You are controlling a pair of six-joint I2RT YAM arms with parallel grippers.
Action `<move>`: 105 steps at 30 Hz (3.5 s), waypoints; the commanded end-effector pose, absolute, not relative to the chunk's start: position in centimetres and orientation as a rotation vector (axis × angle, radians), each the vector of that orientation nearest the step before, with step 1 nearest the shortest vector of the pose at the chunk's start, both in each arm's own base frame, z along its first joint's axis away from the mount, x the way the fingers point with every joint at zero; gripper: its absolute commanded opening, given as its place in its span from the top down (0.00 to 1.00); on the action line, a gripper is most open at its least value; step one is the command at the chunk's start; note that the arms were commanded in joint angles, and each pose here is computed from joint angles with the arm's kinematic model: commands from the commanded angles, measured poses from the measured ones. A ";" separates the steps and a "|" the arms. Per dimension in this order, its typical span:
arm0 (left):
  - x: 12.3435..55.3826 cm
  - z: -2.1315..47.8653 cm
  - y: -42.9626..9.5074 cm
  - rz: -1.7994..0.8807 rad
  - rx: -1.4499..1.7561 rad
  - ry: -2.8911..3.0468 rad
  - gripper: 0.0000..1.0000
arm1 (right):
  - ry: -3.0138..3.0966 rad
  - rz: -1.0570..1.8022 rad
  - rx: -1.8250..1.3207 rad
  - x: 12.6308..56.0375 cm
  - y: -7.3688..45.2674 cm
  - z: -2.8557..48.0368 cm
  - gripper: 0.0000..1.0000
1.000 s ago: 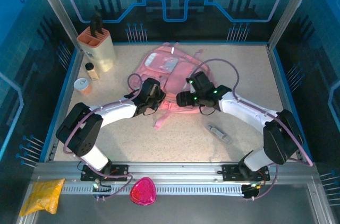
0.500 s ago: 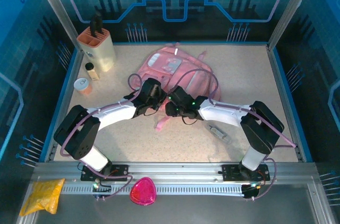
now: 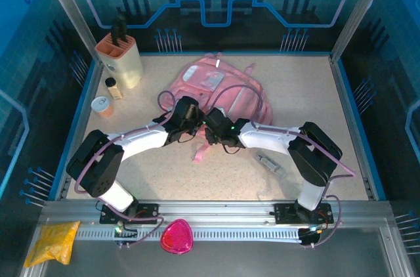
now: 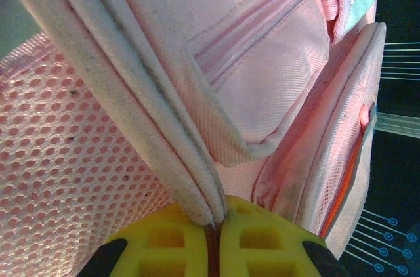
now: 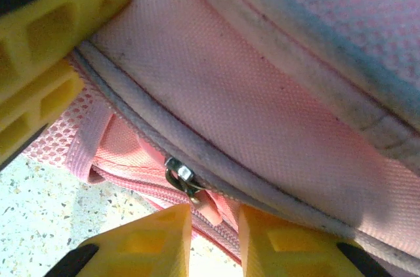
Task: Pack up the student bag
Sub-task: Rotate the student bag at the center of the table, then zip the student bag at the center of the table.
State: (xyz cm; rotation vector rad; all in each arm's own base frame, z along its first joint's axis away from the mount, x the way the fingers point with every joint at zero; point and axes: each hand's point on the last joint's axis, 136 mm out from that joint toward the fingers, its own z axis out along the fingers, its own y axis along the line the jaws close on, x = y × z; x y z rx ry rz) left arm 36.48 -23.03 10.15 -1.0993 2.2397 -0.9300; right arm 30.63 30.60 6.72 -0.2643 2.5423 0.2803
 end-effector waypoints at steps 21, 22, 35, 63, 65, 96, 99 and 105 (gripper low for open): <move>36.1 12.5 -25.4 -1.070 -1.005 2.237 1.00 | 2.290 0.266 -0.378 35.3 32.0 9.9 0.90; 36.1 12.5 -25.3 -1.061 -1.005 2.237 1.00 | 2.284 0.257 -0.374 35.2 31.8 10.2 0.91; 37.6 12.4 -22.0 -0.986 -1.020 2.213 1.00 | 2.453 0.223 -0.283 30.4 26.4 8.6 1.00; 42.9 12.4 -17.0 -1.001 -0.732 2.340 0.73 | 2.466 0.602 -0.459 27.4 28.9 9.3 1.00; 41.9 12.8 -17.4 -1.059 -0.729 2.313 0.59 | 2.467 0.590 -0.446 27.7 28.9 9.1 1.00; 35.7 7.8 -25.6 -1.089 -1.036 2.325 0.93 | 2.483 0.411 -0.436 29.8 28.2 8.7 0.88; 35.8 8.6 -25.6 -1.103 -1.012 2.311 0.98 | 2.482 0.402 -0.437 30.2 28.3 8.6 0.78; 35.7 9.8 -25.8 -1.102 -0.976 2.304 1.00 | 2.496 0.363 -0.444 31.4 28.7 8.1 0.69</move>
